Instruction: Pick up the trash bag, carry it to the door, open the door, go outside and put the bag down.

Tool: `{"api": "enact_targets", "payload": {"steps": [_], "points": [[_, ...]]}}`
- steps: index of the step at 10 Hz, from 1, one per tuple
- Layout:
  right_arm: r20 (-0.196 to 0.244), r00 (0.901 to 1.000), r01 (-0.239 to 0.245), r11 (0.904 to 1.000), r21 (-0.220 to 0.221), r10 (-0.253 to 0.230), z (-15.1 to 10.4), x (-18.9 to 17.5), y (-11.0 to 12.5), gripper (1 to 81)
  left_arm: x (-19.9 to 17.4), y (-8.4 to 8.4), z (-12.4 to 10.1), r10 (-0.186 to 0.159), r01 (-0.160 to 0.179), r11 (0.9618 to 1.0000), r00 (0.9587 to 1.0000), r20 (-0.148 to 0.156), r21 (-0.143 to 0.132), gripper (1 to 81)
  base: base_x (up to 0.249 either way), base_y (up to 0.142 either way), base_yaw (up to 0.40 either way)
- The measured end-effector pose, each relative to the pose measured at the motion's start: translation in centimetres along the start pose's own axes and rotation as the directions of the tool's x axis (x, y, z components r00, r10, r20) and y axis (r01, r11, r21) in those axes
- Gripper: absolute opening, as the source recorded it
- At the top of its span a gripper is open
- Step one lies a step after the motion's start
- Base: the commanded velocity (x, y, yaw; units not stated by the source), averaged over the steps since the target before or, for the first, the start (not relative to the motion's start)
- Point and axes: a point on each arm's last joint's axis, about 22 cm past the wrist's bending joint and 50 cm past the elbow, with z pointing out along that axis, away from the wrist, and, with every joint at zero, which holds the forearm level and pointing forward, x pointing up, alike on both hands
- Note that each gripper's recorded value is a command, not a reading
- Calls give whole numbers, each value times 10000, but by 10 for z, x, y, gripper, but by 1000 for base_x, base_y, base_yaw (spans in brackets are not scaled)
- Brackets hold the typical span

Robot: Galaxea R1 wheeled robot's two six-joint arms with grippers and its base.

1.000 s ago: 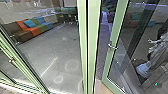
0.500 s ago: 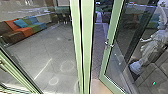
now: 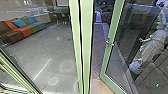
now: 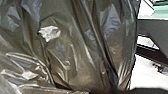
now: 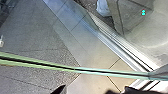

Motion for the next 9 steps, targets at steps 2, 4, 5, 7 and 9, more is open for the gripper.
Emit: {"api": "enact_targets", "payload": {"steps": [2,4,5,7,9], "points": [[-215,9996,-188,9998,38,189,-8,9,10,811,-1,1,1,-7,7,10000,10000,12,-14,10,0,0,0],[-291,9995,-80,10000,28,81,-10,13,15,811,-2,-1,0,-12,12,10000,10000,12,15,10,0,0,0],[-303,9995,84,9999,62,-82,-11,15,14,811,-2,-1,0,-16,16,10000,10000,23,13,10,0,0,0],[-359,9992,165,9992,356,-152,-23,24,6,811,-3,-1,0,-22,22,10000,10000,27,13,10,0,0,0],[-80,9999,141,9991,389,-138,-27,23,9,811,-3,-1,0,-19,19,10000,10000,25,15,10,0,0,0]]}}
